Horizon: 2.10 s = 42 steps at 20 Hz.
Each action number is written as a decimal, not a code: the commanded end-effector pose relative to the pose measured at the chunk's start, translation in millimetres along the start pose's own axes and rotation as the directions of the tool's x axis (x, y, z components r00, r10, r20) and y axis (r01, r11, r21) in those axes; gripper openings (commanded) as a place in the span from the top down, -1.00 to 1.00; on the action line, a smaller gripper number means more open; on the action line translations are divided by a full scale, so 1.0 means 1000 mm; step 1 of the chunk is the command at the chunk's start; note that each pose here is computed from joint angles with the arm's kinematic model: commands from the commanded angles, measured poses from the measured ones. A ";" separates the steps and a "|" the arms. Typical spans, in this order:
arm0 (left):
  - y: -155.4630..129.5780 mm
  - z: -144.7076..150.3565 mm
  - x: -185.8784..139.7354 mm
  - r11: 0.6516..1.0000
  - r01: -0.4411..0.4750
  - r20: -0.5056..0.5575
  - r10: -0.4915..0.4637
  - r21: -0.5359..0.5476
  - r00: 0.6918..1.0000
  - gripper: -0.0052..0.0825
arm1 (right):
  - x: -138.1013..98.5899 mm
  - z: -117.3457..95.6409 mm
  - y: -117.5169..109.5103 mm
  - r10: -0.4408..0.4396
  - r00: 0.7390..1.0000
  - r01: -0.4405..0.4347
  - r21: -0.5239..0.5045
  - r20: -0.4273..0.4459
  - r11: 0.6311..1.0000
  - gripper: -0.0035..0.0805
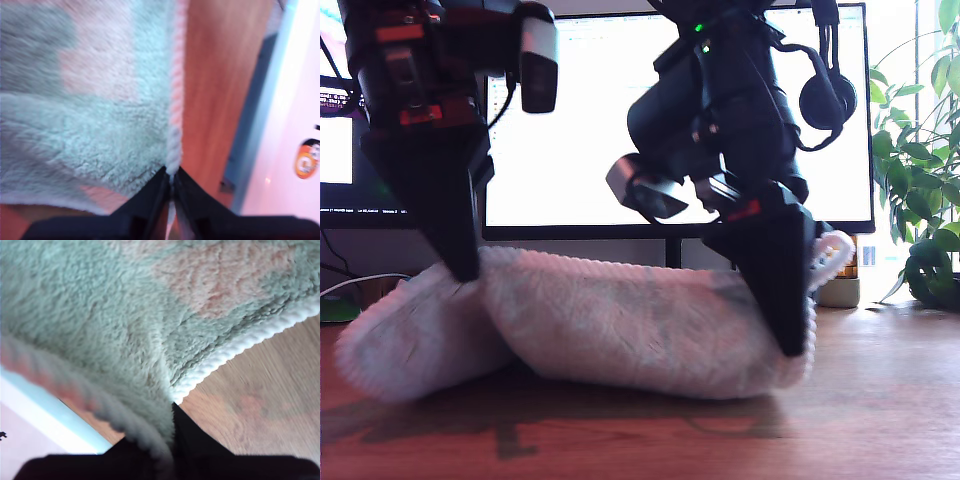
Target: Fold the tea towel to a neat square and place it to the right
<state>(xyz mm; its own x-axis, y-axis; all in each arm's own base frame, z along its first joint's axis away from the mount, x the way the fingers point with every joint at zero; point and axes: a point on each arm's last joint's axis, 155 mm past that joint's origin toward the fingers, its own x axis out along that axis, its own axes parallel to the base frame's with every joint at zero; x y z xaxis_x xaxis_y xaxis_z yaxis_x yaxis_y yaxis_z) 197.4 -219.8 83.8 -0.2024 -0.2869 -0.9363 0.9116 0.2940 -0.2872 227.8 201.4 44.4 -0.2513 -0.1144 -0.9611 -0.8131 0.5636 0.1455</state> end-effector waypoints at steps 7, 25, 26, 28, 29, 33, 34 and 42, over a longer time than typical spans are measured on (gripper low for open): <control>-0.015 -0.021 0.021 0.994 0.069 -0.099 -0.078 -0.087 0.992 0.94 | -0.006 -0.005 0.006 0.014 1.000 -0.015 0.051 0.018 0.999 0.95; -0.012 -0.035 0.025 0.986 0.051 -0.137 -0.073 -0.160 0.988 0.18 | 0.005 -0.005 0.047 0.040 0.999 -0.039 0.052 -0.022 0.998 -0.09; -0.009 -0.037 0.024 0.985 0.044 -0.139 -0.067 -0.166 0.988 0.18 | 0.005 -0.005 0.049 0.036 0.999 -0.035 0.042 -0.024 0.998 -0.14; -0.003 -0.039 0.022 0.982 0.036 -0.130 -0.061 -0.185 0.990 0.18 | 0.005 -0.004 0.051 0.032 0.999 -0.032 0.025 -0.025 0.999 -0.14; 0.001 -0.040 0.021 0.980 0.030 -0.126 -0.056 -0.195 0.990 0.18 | 0.005 -0.004 0.052 0.029 0.999 -0.029 0.019 -0.024 0.999 -0.14; 0.016 -0.047 0.016 0.971 0.012 -0.111 -0.040 -0.239 0.993 0.19 | -0.008 -0.005 0.052 0.021 1.000 -0.021 -0.011 0.023 1.000 -0.14; 0.022 -0.047 0.014 0.968 0.004 -0.101 -0.030 -0.251 0.994 0.21 | -0.013 -0.005 0.053 0.019 0.999 -0.018 -0.024 0.040 1.000 -0.13; 0.036 -0.004 -0.008 0.976 -0.048 0.111 0.072 -0.212 0.991 0.93 | -0.051 0.012 0.051 0.001 0.967 0.021 -0.083 0.254 0.996 0.83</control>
<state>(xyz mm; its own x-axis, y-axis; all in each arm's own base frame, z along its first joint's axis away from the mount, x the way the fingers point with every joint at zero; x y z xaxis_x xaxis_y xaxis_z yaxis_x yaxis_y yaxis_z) 230.4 -199.7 73.9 -0.1173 -0.3439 -0.9317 0.8174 0.4994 -0.2872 204.0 245.1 104.6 -0.1093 0.0979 -0.9892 -0.8607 0.4885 0.1434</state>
